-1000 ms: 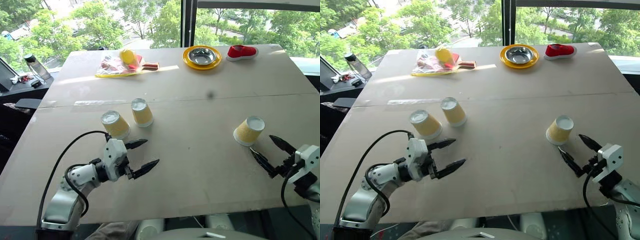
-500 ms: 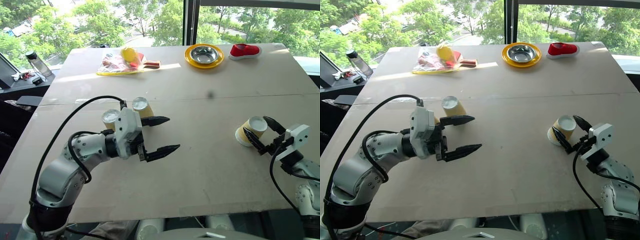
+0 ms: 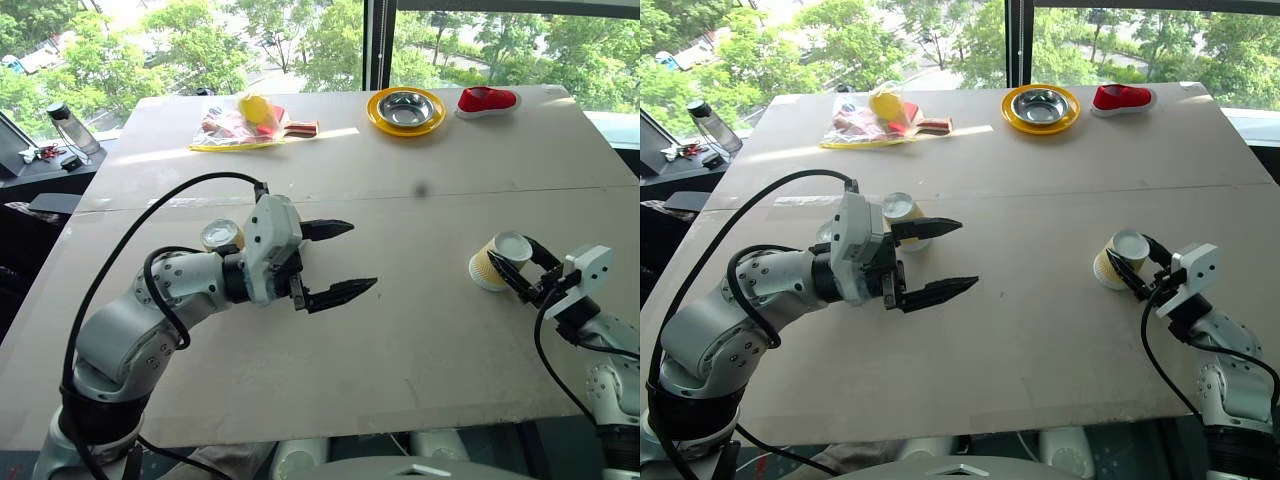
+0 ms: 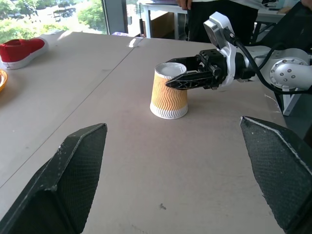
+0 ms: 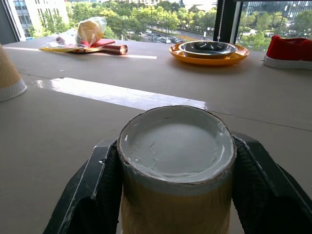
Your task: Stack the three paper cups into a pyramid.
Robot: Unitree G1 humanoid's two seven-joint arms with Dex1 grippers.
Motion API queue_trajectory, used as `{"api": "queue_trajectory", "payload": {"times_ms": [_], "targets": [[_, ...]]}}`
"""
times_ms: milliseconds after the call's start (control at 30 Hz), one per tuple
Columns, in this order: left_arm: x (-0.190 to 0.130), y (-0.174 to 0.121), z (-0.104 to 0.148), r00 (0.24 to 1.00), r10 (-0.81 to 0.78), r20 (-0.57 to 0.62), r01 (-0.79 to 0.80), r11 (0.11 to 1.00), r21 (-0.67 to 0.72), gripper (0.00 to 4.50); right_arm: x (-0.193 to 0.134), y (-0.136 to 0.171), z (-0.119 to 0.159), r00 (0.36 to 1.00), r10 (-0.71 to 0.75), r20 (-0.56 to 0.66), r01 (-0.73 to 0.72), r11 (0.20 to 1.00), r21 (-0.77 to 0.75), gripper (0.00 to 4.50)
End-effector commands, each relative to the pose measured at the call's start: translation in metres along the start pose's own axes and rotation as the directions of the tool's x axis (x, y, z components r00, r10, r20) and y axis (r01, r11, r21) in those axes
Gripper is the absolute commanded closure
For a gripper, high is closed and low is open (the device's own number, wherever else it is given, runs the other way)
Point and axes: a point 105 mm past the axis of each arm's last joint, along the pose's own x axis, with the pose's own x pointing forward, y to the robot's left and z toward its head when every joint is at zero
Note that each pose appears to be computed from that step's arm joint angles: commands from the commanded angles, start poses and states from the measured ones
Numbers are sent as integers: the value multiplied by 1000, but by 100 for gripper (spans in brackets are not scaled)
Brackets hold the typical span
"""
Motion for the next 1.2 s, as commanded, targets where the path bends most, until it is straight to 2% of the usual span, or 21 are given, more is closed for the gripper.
{"api": "queue_trajectory", "payload": {"times_ms": [33, 167, 300, 567, 733, 967, 1033, 1133, 1200], "targets": [[-3, -3, 4, 999, 34, 33, -34, 999, 4, 0, 14, 7, 15, 998, 39, 57, -37, 999, -31, 227], [-12, 3, -13, 990, 139, -5, -139, 990, -25, 0, 37, 23, 22, 990, 117, 80, -115, 993, -23, 227], [-30, 17, -30, 936, 351, -20, -351, 934, -60, 0, 83, 53, 25, 970, 227, 83, -227, 974, -12, 227], [-45, 8, -38, 893, 449, -33, -450, 890, -73, 0, 137, 100, 22, 923, 375, 80, -380, 923, 60, 227], [-52, 4, -42, 877, 479, -39, -481, 874, -73, 0, 152, 113, 22, 906, 416, 73, -420, 905, 62, 227], [-54, -2, -48, 879, 476, -37, -477, 874, -88, 0, 149, 111, 22, 898, 434, 67, -439, 894, 86, 227], [-54, -2, -49, 880, 474, -37, -475, 875, -88, 0, 149, 109, 23, 904, 421, 75, -426, 901, 76, 124], [-55, -1, -51, 885, 464, -37, -466, 881, -83, 0, 148, 107, 22, 908, 414, 68, -418, 905, 72, 2], [-55, -1, -52, 889, 457, -36, -459, 885, -81, 0, 147, 106, 21, 909, 411, 66, -415, 907, 70, 2]]}}
